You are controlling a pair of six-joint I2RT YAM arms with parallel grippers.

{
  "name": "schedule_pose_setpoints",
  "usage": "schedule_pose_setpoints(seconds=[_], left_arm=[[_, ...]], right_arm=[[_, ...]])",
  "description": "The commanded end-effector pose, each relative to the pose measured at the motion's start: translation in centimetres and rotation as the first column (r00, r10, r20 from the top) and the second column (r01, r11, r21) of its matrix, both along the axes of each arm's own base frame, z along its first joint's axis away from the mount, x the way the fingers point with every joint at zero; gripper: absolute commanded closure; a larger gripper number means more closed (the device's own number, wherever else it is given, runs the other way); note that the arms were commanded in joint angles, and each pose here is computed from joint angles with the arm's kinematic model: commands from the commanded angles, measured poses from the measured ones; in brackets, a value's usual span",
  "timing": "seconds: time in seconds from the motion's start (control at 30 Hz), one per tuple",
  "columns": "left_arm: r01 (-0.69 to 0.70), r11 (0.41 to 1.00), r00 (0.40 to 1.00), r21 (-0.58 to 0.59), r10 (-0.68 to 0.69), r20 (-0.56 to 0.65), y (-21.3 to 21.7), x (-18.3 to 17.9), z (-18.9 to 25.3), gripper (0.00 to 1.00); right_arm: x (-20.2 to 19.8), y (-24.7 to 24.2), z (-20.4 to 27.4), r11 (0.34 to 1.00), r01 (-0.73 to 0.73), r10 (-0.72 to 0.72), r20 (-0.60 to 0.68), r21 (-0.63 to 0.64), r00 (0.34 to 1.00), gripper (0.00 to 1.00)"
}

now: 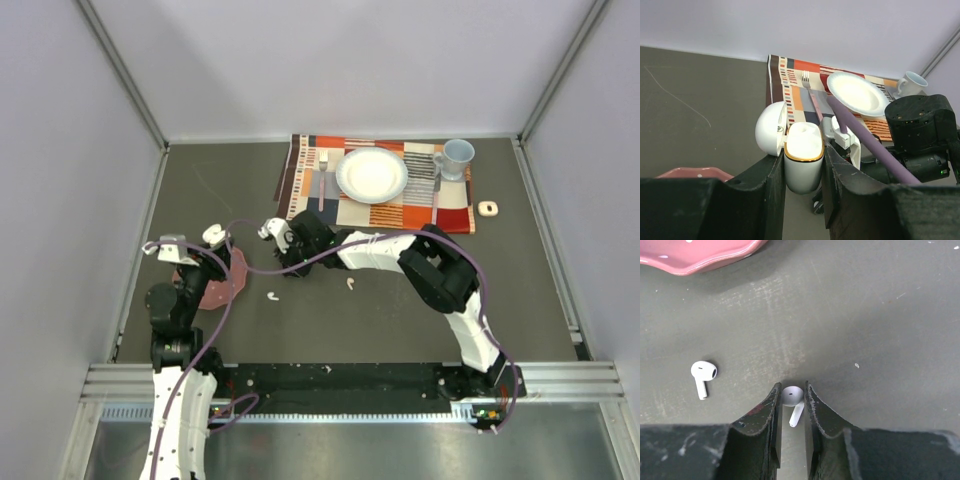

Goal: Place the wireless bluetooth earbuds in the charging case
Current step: Pick up the right earbud from the center of the board, then insert the right earbud into the right side groove of the charging case.

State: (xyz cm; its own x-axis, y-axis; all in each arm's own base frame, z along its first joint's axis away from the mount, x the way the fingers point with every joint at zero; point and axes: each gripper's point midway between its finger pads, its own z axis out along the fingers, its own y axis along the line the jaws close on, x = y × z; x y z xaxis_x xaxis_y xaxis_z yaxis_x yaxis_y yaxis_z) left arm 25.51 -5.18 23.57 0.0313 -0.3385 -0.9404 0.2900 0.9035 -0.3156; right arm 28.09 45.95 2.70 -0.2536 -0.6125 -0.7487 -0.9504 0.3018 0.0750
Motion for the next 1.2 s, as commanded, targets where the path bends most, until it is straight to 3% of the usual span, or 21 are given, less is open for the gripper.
schedule_pose_setpoints(seconds=[0.0, 0.1, 0.3, 0.57, 0.83, 1.17], left_arm=[[0.012, 1.0, 0.999, 0.006, -0.013, 0.04, -0.1, 0.0, 0.8, 1.0], [0.017, 1.0, 0.999, 0.004, -0.017, 0.033, -0.2, 0.0, 0.7, 1.0], [0.075, 0.997, 0.997, 0.004, -0.075, 0.025, -1.1, 0.0, 0.5, 1.0], [0.272, 0.962, 0.961, -0.009, -0.271, 0.053, -4.2, -1.0, 1.5, 1.0], [0.459, 0.888, 0.882, -0.006, -0.455, 0.123, -6.9, -2.9, 3.5, 1.0], [0.673, 0.739, 0.721, 0.023, -0.663, 0.202, -11.8, -5.9, 5.1, 1.0]], right_arm=[[-0.1, -1.0, 2.1, 0.996, 0.084, -0.083, -0.052, 0.025, 0.995, 0.88], [0.3, -1.5, 3.6, 0.988, 0.141, -0.136, -0.081, 0.063, 0.987, 0.93], [1.6, -3.0, 7.5, 0.943, 0.295, -0.279, -0.121, 0.152, 0.953, 0.93], [2.0, -6.7, 15.8, 0.833, 0.431, -0.437, -0.066, 0.346, 0.897, 0.94], [0.9, -12.0, 20.4, 0.699, 0.535, -0.578, -0.066, 0.474, 0.813, 0.93], [-2.9, -15.9, 29.8, 0.501, 0.401, -0.569, -0.058, 0.767, 0.82, 0.93]])
